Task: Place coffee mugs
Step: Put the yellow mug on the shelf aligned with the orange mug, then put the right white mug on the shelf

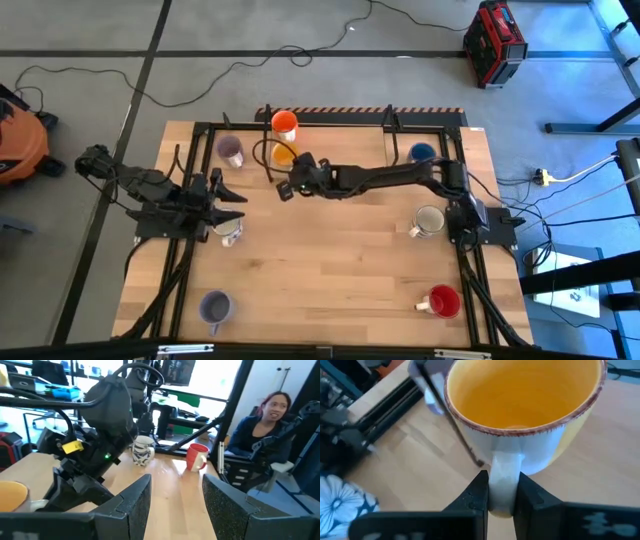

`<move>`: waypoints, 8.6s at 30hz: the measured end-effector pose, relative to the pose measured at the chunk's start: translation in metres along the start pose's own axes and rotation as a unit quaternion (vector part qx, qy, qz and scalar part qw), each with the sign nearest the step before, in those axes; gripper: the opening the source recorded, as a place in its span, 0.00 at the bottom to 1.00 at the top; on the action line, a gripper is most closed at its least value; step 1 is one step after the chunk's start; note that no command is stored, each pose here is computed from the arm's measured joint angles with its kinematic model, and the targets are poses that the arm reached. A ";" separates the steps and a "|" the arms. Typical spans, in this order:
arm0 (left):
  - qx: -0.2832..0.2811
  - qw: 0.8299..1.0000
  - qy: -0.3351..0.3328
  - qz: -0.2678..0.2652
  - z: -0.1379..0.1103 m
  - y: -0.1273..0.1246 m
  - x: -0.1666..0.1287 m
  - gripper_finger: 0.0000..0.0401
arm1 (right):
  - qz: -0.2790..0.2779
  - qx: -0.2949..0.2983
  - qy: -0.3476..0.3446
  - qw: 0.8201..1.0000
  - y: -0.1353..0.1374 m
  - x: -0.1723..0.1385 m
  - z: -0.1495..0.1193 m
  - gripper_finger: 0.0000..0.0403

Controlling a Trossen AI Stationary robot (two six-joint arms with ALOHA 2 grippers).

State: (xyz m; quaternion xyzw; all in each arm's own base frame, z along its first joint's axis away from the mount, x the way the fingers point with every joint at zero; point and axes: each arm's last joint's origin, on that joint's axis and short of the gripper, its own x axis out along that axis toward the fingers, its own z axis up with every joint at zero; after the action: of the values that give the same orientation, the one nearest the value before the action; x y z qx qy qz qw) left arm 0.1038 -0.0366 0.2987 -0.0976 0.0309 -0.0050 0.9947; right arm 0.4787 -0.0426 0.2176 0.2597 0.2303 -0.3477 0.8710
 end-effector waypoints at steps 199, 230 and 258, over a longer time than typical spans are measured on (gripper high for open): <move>-0.052 0.994 0.031 0.086 -0.014 -0.006 0.043 0.43 | 0.063 -0.219 0.027 0.973 -0.001 -0.173 -0.197 0.00; -0.051 0.995 0.034 0.084 -0.015 -0.006 0.043 0.43 | 0.199 -0.358 0.039 0.911 0.015 -0.141 -0.199 0.01; -0.025 0.995 0.037 0.084 -0.015 -0.006 0.043 0.43 | 0.142 -0.325 0.188 0.916 0.023 -0.159 -0.189 0.38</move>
State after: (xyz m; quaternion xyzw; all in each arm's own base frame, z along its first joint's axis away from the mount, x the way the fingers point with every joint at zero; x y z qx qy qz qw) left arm 0.1454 -0.0465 0.2828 -0.1197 0.0754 0.0754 0.9871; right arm 0.3500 0.1650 0.1735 0.0528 0.4509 -0.0710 0.8882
